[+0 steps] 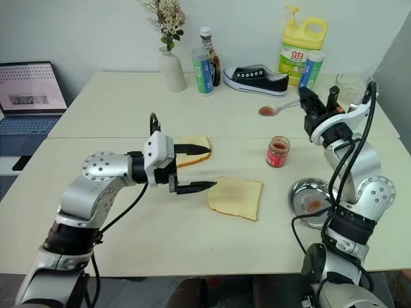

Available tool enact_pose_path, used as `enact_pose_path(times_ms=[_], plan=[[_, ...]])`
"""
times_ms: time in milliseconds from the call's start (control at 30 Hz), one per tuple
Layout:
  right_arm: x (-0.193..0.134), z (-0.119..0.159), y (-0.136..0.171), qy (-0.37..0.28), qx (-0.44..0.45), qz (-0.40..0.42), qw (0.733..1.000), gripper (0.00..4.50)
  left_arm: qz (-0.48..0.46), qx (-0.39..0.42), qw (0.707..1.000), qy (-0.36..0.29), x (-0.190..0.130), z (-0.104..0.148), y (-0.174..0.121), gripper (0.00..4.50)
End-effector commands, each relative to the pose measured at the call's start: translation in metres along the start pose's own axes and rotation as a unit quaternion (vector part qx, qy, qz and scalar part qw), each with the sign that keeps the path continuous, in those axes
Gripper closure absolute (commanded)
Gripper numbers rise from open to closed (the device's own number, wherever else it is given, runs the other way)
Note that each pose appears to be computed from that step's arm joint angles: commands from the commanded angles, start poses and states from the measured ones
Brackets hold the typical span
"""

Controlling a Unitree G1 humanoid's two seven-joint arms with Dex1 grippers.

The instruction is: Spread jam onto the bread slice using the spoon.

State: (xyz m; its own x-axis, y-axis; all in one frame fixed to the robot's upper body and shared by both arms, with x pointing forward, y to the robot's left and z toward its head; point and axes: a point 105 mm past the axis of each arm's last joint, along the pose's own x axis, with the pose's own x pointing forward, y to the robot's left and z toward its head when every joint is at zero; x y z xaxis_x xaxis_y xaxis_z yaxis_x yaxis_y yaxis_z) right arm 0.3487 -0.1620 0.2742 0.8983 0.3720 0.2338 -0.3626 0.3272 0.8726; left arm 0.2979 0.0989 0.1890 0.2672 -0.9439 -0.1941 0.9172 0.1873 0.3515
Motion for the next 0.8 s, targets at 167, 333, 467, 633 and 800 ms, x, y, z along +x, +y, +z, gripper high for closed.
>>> enact_pose_path(times_ms=[167, 333, 467, 633, 800], plan=[[-0.022, -0.071, 0.028, 0.148, -0.145, 0.066, 0.976, 4.47, -0.026, -0.008, 1.0, 0.01, -0.017, 0.002, -0.028, 0.0], [-0.028, -0.1, 0.011, 0.194, -0.263, 0.054, 0.944, 4.47, -0.025, 0.01, 0.998, 0.062, -0.021, -0.021, -0.038, 0.0], [-0.032, -0.119, -0.004, 0.223, -0.367, 0.057, 0.901, 4.47, -0.014, -0.004, 0.999, 0.051, -0.017, -0.023, -0.042, 0.0], [-0.032, -0.135, -0.018, 0.239, -0.425, 0.067, 0.871, 4.47, 0.001, -0.006, 0.999, 0.051, -0.015, -0.026, -0.04, 0.0], [-0.032, -0.141, -0.026, 0.244, -0.474, 0.082, 0.842, 4.47, 0.011, -0.01, 0.999, 0.046, -0.013, -0.025, -0.042, 0.0]])
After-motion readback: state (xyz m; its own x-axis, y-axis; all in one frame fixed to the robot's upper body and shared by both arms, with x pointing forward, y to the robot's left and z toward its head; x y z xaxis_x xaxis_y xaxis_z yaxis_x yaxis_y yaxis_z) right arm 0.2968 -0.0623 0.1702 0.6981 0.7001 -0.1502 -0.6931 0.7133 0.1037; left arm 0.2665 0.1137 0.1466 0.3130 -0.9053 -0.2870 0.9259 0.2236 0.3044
